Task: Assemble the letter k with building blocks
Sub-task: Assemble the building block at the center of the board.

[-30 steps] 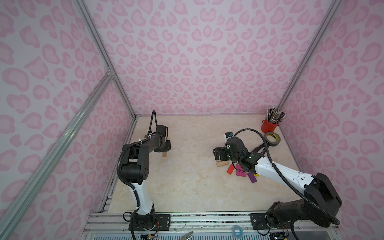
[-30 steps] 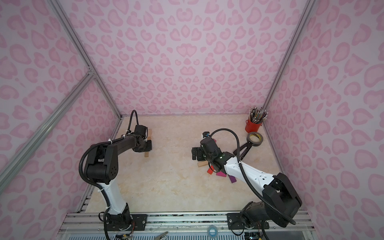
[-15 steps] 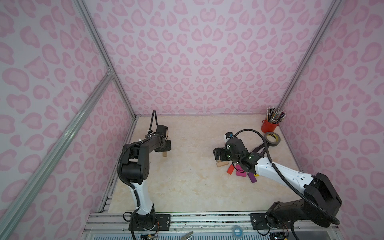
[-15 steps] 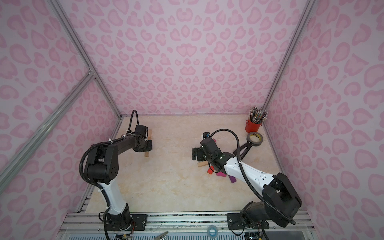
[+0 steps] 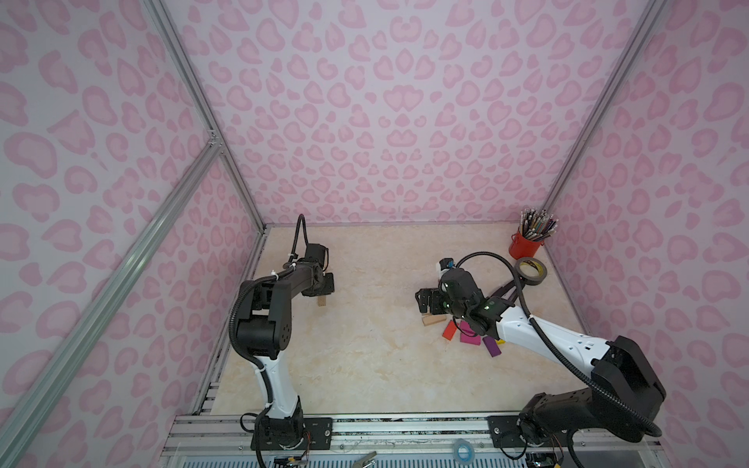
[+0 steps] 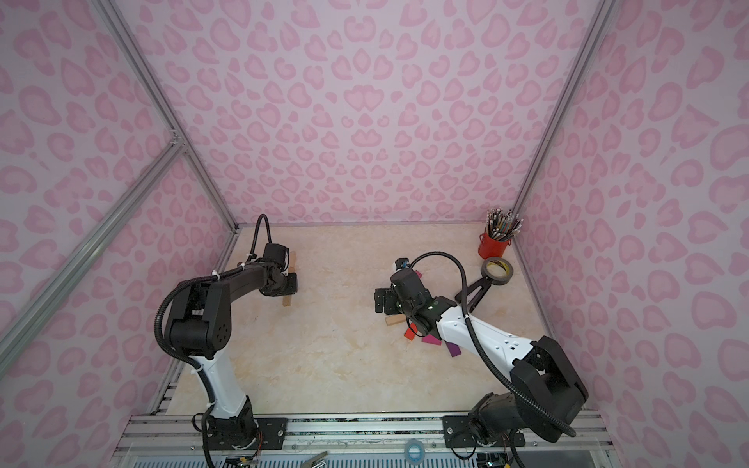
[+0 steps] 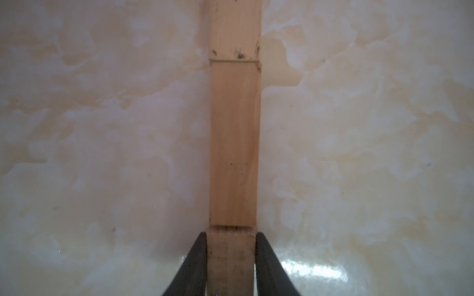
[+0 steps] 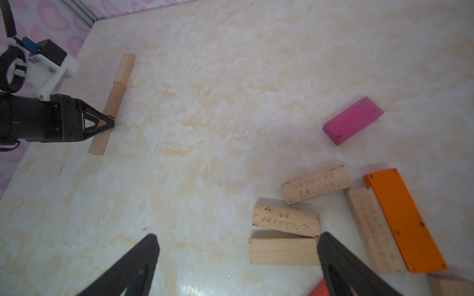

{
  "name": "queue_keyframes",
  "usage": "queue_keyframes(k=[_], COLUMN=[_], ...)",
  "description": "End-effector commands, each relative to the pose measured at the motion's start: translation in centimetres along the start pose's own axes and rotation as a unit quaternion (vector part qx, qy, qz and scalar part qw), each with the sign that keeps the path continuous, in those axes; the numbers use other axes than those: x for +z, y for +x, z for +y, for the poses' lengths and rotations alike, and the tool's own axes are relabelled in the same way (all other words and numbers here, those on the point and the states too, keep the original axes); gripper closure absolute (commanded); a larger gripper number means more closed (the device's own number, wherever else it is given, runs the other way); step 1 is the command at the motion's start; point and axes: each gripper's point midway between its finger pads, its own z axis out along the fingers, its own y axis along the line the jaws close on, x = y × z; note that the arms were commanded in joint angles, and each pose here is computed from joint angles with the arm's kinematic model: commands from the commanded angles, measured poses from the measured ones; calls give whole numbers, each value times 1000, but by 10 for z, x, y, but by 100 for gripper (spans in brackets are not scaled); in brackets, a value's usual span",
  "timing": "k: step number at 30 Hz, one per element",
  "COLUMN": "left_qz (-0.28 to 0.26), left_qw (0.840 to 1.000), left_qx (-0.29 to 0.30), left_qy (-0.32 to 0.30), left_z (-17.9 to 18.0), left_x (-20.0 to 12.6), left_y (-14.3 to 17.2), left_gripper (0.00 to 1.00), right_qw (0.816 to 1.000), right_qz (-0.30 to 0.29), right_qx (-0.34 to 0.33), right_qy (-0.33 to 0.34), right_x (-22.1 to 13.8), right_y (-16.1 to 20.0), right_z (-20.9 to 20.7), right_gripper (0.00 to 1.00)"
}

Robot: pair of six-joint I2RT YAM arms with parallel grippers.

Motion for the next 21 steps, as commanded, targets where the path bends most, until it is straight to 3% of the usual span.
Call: queue_keyframes(k=[1, 13, 17, 21], left_qz=[26, -4, -41, -103], left_qw=[1000, 1000, 999, 992], left_qx=[1, -9, -20, -26], left_qy=[3, 3, 13, 61], left_z=[-1, -1, -4, -21], left_x=[4, -14, -39, -84], left_y=[13, 0, -18, -42], left_gripper=[65, 47, 45, 45], right_qw=[1000, 1000, 1000, 999], right_qz=[1, -4, -3, 3], right_qx=[0, 13, 15, 20], right_qy=[-1, 10, 26, 44], right_x=[1, -1, -2, -1], right_y=[2, -4, -10, -18], right_z=[0, -9, -19, -32], right_gripper=[3, 3, 3, 3])
